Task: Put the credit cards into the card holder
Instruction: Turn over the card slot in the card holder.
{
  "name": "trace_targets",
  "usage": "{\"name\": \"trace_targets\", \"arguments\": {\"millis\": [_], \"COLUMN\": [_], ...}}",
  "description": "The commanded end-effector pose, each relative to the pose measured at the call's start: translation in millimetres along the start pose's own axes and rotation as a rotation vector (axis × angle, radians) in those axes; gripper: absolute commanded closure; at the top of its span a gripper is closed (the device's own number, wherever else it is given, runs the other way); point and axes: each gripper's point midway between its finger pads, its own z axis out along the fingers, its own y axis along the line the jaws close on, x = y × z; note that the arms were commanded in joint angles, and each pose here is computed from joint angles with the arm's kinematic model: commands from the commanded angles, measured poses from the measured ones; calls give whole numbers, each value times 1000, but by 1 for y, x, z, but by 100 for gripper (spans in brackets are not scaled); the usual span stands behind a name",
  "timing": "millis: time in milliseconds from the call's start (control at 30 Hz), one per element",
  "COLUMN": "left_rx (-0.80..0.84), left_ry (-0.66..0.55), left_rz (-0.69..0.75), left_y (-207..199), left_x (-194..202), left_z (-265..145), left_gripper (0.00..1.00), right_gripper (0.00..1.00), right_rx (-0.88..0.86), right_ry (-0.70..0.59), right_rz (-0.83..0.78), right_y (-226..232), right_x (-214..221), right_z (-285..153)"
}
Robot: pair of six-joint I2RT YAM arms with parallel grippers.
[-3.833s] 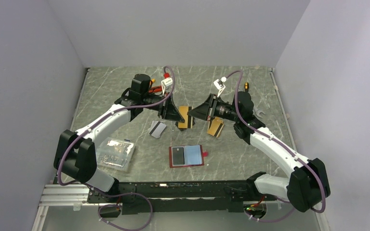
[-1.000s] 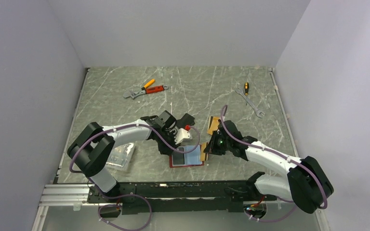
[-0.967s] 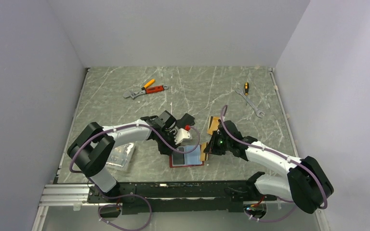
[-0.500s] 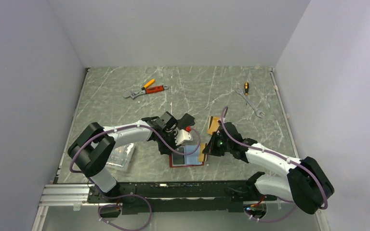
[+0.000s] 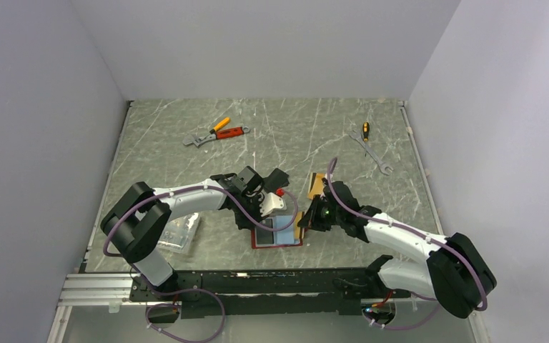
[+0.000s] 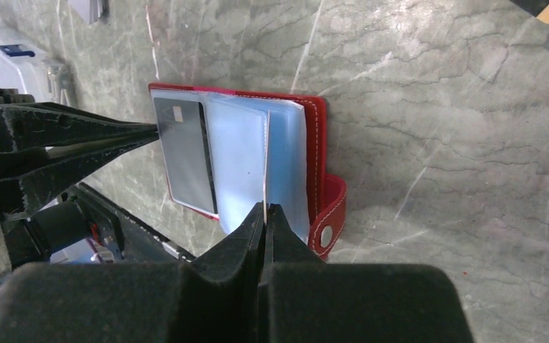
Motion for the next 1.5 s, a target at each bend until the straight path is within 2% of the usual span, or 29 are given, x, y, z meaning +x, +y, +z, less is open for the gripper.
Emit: {"name": "trace_targets", "arguments": {"millis": [0, 367, 600, 800, 1067, 1300, 1467], "left_rx": [-21, -23, -14, -30, -24, -5, -18], "left_ry": [6, -21, -107, -115, -127, -103, -90], "left_rz": [37, 54, 91, 117, 121, 120, 196], "left_y": [4, 3, 0, 2, 3, 4, -3], "left_x": [-1, -11, -30, -29, -34, -30, -27], "left_z": [-2, -13, -41, -51, -53, -38, -26], "left_gripper": [90, 92, 92, 92, 92, 92, 91], "right_gripper": [100, 100, 100, 100, 100, 100, 100], "right_rx": [-104, -222, -305, -300, -297, -211, -207], "right_ry": [-38, -35, 56, 124, 145, 137, 127], "right_rz": [-18, -45, -70, -71, -92, -78, -60], "right_y": [27, 58, 78, 77, 79, 57, 46], "right_x": [-11, -15, -8, -1, 3, 5, 3], "right_z": [-7, -14, 6, 29, 34, 35, 33]}}
